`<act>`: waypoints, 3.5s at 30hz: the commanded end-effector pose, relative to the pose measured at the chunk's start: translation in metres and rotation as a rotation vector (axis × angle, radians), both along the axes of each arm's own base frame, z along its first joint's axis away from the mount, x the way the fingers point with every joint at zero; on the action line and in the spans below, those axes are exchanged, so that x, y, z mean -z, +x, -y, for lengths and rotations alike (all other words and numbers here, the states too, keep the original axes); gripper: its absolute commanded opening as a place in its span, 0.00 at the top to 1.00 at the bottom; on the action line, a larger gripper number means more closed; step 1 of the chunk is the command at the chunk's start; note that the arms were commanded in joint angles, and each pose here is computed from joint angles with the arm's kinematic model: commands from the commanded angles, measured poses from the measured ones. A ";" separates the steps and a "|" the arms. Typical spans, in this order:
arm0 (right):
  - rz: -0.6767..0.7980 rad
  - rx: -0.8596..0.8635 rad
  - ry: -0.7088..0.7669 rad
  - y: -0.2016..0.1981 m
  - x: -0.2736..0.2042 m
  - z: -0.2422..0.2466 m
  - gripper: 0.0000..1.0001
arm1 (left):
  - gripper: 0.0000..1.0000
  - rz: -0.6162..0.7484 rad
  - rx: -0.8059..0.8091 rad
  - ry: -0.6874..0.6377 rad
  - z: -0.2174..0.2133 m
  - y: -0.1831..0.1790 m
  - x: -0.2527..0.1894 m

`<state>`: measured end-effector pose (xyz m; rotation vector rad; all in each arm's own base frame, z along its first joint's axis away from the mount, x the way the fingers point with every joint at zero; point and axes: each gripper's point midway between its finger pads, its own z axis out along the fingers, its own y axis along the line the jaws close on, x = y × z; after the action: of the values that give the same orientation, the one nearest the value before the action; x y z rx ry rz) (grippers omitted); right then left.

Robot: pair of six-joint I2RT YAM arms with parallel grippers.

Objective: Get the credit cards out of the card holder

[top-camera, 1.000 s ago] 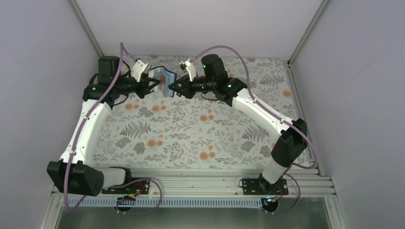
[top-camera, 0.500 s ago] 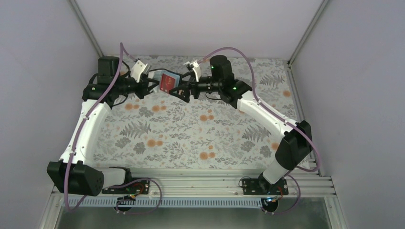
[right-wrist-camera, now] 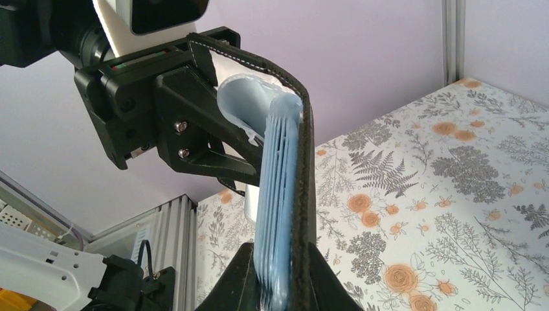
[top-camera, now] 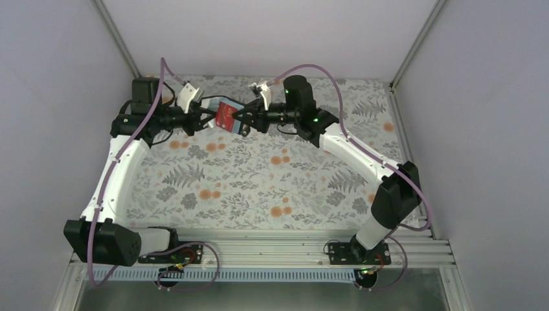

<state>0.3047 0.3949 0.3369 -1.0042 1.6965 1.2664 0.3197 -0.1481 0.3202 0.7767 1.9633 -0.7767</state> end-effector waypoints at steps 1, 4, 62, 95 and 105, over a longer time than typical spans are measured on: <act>0.011 0.011 0.005 -0.002 -0.005 0.009 0.96 | 0.81 0.068 -0.013 -0.012 -0.002 0.002 -0.021; -0.005 0.070 -0.030 0.006 0.000 0.020 0.96 | 0.63 0.072 -0.125 0.036 -0.017 0.017 -0.016; -0.009 -0.095 -0.037 -0.027 -0.013 0.023 0.96 | 0.62 -0.058 0.139 -0.114 0.044 -0.013 0.014; 0.075 -0.225 0.053 -0.048 -0.022 0.027 0.57 | 0.97 0.011 0.463 -0.283 0.056 -0.072 -0.042; 0.070 -0.260 0.057 -0.057 -0.012 0.031 0.55 | 0.98 0.019 0.445 -0.282 0.051 -0.070 -0.042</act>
<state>0.2588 0.3651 0.3351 -1.2110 1.5896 1.4058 0.2592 -0.2000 0.3439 1.0103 1.7213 -1.2724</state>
